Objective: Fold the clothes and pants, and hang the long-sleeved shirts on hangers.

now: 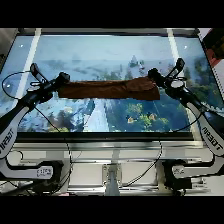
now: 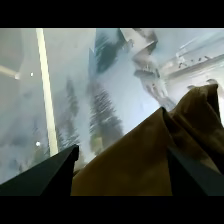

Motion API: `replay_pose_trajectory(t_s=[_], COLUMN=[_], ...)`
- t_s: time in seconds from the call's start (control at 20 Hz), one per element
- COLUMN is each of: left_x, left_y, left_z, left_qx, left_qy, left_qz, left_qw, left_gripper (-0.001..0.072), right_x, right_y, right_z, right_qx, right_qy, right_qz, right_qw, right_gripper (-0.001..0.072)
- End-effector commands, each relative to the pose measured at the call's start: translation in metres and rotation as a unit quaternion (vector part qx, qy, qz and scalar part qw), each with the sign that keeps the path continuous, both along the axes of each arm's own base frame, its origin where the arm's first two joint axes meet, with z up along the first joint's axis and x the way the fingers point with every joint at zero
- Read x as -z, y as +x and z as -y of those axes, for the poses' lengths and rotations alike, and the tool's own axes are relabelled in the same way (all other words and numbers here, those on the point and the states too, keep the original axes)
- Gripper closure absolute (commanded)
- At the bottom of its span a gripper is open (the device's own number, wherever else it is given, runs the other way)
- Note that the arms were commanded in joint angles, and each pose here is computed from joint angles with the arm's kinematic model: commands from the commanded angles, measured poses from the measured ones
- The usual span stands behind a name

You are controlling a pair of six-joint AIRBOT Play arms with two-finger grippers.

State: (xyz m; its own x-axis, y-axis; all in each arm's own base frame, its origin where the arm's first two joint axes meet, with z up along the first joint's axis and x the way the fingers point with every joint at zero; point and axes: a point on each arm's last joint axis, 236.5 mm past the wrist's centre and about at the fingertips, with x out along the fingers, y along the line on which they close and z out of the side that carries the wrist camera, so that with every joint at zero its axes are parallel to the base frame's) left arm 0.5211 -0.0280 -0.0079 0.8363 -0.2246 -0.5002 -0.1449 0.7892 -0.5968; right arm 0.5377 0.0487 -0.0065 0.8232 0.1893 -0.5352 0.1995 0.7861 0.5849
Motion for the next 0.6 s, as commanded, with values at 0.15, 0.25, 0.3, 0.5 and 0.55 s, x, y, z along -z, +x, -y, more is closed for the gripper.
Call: replay_pose_trajectory(t_s=[0.15,0.25,0.3,0.5,0.55], left_x=[-0.042,-0.011,0.005,0.039,0.042], left_y=[-0.028,-0.055,-0.068,-0.082,-0.079], left_z=[-0.055,-0.070,-0.074,-0.061,-0.055], left_qx=[0.014,0.041,0.057,0.133,0.149], left_qy=[0.022,0.024,0.025,0.007,-0.012], left_qz=[0.005,-0.067,-0.106,-0.218,-0.235], left_qw=[1.000,0.997,0.992,0.967,0.960], left_gripper=[0.0151,0.0203,0.0203,0.0191,0.0138], right_x=[-0.042,-0.042,-0.040,-0.033,-0.033], right_y=[-0.029,-0.039,-0.043,-0.053,-0.053], right_z=[0.067,0.085,0.090,0.096,0.095], right_qx=[-0.026,-0.028,-0.029,-0.041,-0.043], right_qy=[-0.029,-0.031,-0.026,-0.026,-0.025], right_qz=[-0.001,-0.014,-0.021,-0.040,-0.041], right_qw=[0.999,0.999,0.999,0.998,0.998], right_gripper=[0.0089,0.0089,0.0089,0.0089,0.0089])
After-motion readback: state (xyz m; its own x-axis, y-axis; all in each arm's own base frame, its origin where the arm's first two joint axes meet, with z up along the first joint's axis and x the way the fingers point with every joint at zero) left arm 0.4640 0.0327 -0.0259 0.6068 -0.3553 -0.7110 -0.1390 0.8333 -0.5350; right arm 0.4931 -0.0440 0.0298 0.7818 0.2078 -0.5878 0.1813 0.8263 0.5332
